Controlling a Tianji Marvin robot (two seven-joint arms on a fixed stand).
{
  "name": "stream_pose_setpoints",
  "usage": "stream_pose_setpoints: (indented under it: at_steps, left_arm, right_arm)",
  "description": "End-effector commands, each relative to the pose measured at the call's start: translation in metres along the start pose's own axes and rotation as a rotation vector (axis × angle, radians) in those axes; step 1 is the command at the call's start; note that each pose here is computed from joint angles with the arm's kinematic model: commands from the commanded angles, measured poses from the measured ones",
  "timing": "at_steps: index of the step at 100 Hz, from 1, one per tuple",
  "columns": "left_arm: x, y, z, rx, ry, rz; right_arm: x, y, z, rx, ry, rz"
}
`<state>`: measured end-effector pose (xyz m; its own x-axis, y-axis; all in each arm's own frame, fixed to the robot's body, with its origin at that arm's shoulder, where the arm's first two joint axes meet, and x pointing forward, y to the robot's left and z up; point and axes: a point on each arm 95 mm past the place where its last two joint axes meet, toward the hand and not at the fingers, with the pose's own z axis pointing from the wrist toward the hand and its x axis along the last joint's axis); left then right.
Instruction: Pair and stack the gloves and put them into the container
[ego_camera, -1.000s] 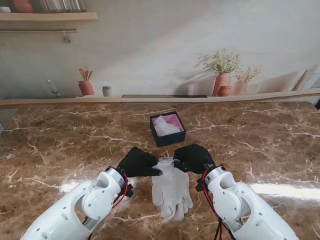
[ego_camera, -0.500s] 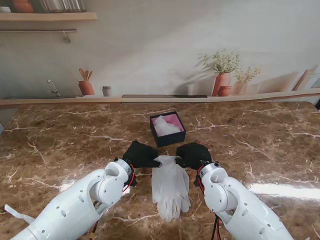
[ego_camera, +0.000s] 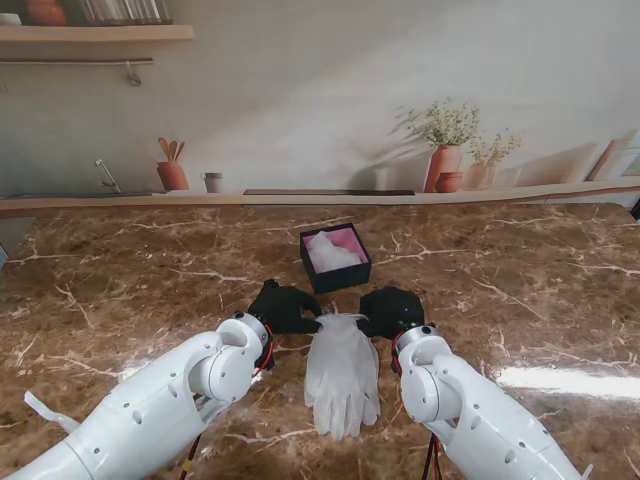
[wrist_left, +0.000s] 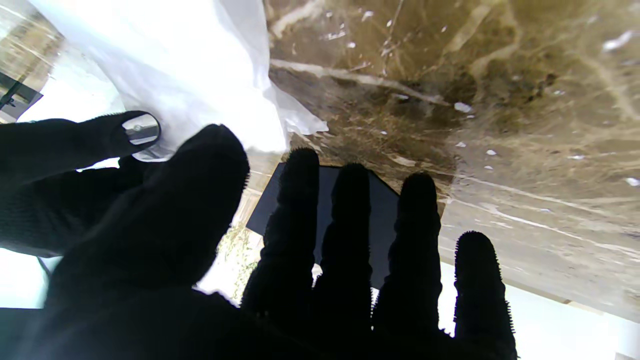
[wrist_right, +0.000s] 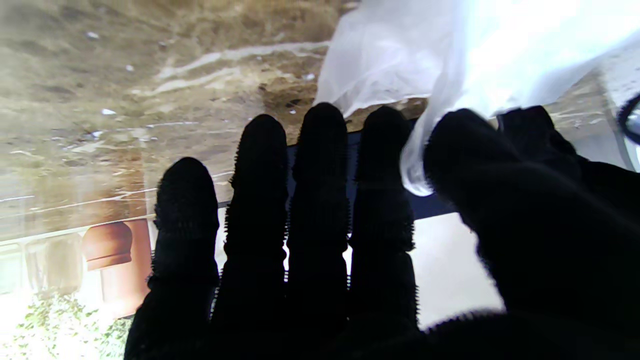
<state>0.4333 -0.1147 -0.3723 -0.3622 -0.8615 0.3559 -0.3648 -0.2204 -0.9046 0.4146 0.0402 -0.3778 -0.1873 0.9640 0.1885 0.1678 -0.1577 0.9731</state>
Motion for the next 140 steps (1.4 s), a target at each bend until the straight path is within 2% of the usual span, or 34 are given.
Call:
stream_pose_setpoints:
  at_steps: [1,8,20,35,46,76,104,116,140]
  left_arm:
    - [-0.001,0.002,-0.003,-0.009,-0.010,-0.008]
    - [-0.003,0.000,-0.008,-0.005,-0.014,-0.024]
    - [-0.003,-0.005,-0.017,0.030,-0.008,-0.045]
    - [-0.002,-0.015,-0.034,0.099,-0.001,-0.086]
    - [0.000,-0.021,-0.048,0.151,0.009,-0.097]
    - [0.001,-0.032,-0.072,0.206,0.034,-0.083]
    - [-0.003,-0.037,-0.079,0.243,0.037,-0.084]
    - [-0.005,-0.037,-0.080,0.252,0.037,-0.086]
    - [-0.008,-0.035,-0.082,0.267,0.031,-0.092]
  right_arm:
    - [-0.004,-0.005,-0.003,0.050,-0.020,-0.004]
    - [-0.004,-0.004,-0.005,0.054,-0.023,-0.011]
    - [-0.005,0.002,-0.009,0.018,-0.025,-0.006]
    - [-0.001,0.010,-0.007,-0.032,-0.016,-0.005]
    - [0.006,0.010,-0.001,-0.036,-0.004,-0.033]
    - [0.022,-0.006,0.016,0.003,0.024,-0.168]
    - [0.027,-0.026,0.018,0.116,-0.023,-0.240]
    - [0.030,-0.033,0.016,0.145,-0.020,-0.251]
    - [0.036,-0.045,0.011,0.154,0.005,-0.250]
